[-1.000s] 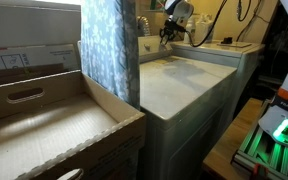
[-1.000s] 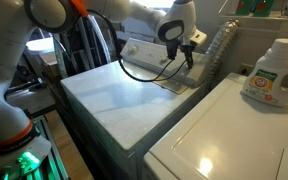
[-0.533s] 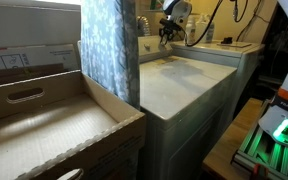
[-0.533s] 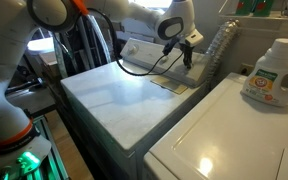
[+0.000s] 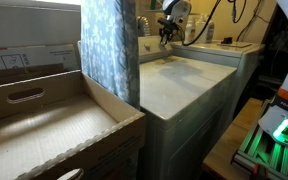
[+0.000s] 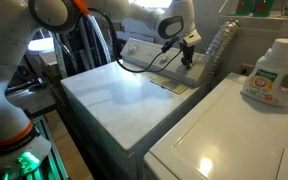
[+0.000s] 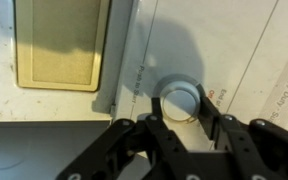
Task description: Turn the first knob from the right to the right.
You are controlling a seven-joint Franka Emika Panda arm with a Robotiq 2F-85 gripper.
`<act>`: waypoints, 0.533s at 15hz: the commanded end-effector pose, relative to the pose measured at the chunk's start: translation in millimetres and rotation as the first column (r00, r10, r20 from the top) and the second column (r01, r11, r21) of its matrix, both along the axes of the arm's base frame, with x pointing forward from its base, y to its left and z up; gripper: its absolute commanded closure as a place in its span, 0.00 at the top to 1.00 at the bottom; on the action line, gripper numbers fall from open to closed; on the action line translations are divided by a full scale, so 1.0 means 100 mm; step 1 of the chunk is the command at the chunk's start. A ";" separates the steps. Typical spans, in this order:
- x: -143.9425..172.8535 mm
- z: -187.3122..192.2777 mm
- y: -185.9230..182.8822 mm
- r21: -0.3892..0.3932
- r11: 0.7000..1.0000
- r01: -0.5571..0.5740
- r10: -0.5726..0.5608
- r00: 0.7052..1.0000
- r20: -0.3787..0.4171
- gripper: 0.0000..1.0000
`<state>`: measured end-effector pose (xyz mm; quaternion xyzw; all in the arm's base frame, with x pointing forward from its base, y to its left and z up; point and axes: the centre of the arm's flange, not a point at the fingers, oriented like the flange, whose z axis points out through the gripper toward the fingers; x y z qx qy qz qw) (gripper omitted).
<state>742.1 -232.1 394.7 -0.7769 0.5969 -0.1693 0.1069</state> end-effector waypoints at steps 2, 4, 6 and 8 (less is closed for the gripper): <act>0.12 -0.06 -0.03 0.020 0.997 0.075 -0.075 0.997 -0.012 0.66; 0.11 -0.05 -0.05 0.026 0.995 0.094 -0.094 0.995 -0.019 0.73; 0.08 0.01 -0.06 0.022 0.995 0.101 -0.100 0.995 -0.009 0.88; 0.03 0.12 -0.06 0.002 0.996 0.089 -0.089 0.996 0.020 1.00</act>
